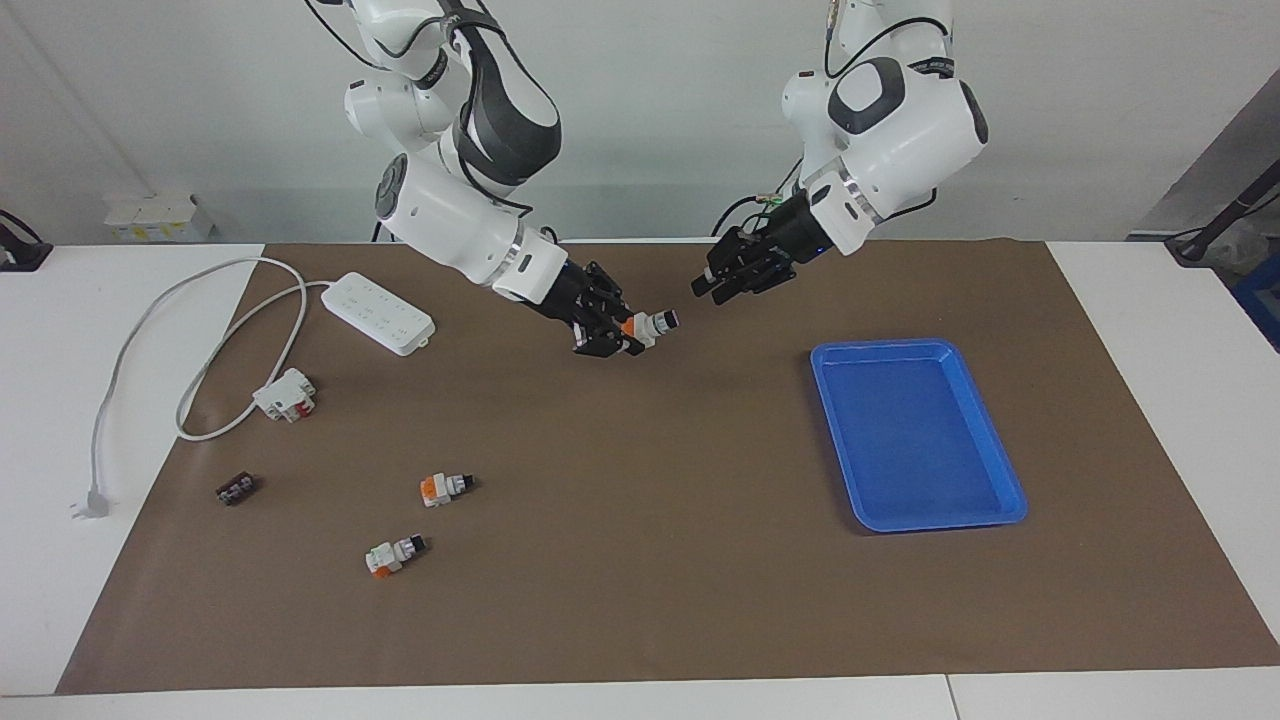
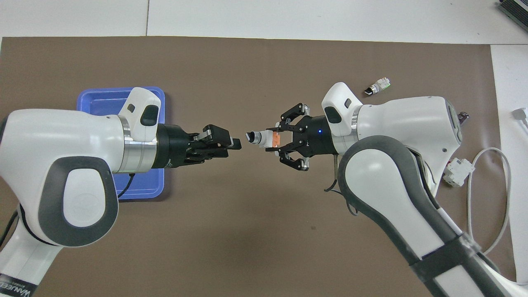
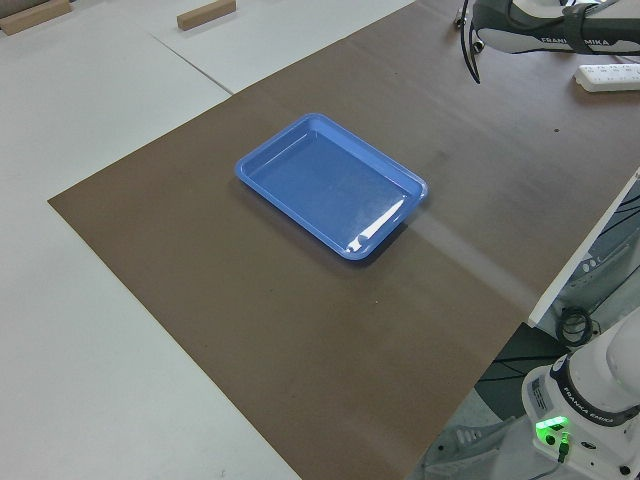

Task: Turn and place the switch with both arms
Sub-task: 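Grasp the switch end with the left gripper beside the right gripper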

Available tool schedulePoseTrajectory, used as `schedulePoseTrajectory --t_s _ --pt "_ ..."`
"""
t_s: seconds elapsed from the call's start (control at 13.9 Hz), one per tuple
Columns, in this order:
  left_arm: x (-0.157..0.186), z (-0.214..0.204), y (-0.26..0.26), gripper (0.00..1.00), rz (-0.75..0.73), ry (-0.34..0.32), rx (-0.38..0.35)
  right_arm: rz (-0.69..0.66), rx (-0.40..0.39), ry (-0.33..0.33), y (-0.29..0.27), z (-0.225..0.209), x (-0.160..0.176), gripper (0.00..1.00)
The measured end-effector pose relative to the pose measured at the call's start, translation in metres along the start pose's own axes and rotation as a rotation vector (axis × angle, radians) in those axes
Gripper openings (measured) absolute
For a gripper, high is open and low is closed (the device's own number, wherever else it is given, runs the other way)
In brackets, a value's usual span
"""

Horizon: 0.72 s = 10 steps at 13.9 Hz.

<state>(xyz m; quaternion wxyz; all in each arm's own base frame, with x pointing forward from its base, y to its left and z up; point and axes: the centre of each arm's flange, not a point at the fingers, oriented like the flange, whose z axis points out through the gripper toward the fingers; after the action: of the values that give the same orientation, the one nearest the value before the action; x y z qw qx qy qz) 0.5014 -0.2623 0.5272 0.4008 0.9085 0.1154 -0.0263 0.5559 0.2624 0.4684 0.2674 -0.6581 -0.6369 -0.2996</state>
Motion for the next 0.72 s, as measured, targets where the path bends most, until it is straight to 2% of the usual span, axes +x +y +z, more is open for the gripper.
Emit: schedulePoseTrajectory --t_s 0.29,0.65,0.72 --pt "0.005 0.012 -0.003 0.37 -0.048 -0.010 -0.043 0.009 -0.021 0.003 -0.005 -0.002 0.002 0.41" --pt "0.012 0.004 -0.001 0.35 -0.084 -0.003 -0.094 0.021 -0.040 0.003 -0.009 0.000 0.011 0.41" --pt "0.015 0.002 -0.001 0.32 -0.091 0.000 -0.105 0.020 -0.040 0.003 -0.010 0.000 0.012 0.41"
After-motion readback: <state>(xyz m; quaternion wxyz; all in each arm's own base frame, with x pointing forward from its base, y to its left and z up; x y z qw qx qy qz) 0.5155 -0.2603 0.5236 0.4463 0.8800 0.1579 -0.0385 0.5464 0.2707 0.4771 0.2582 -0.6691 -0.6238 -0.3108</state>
